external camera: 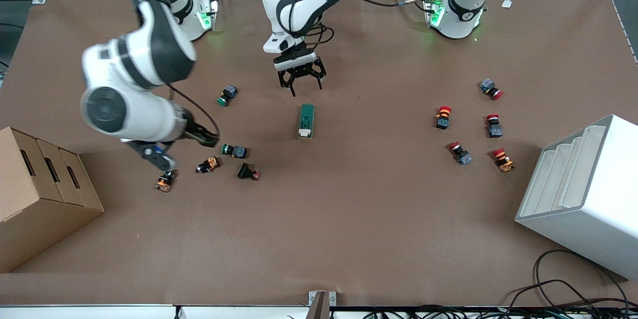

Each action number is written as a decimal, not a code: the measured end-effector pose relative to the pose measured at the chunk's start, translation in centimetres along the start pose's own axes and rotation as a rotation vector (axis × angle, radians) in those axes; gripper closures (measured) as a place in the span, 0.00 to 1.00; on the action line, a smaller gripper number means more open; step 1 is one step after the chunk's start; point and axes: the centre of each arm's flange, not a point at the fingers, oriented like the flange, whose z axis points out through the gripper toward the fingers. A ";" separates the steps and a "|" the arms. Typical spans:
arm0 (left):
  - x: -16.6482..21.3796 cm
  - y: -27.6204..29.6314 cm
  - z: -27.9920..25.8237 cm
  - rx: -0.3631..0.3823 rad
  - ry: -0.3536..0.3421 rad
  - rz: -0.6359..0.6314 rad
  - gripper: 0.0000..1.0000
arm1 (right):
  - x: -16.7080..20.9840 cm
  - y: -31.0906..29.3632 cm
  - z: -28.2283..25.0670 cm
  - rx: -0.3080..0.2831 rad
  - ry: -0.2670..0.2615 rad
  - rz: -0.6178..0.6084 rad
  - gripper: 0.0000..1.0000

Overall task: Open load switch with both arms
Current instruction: 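Position the right gripper above the white lever of the switch, then press the white lever down with the right gripper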

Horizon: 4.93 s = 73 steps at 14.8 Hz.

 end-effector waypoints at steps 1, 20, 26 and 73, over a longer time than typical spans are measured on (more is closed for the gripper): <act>-0.9 0.0 0.7 -0.023 0.020 0.002 0.01 | -1.0 -1.5 1.4 -0.002 -0.002 0.064 0.00; -5.3 -3.0 10.0 -0.268 0.340 0.124 0.01 | -12.6 -16.7 21.3 -0.048 -0.076 0.706 0.00; -6.8 -4.1 10.4 -0.301 0.378 0.085 0.01 | -14.1 -15.9 22.3 -0.144 -0.078 0.689 0.00; -8.7 -4.8 9.9 -0.302 0.424 0.060 0.00 | -20.1 -14.0 24.1 -0.395 -0.088 0.596 0.00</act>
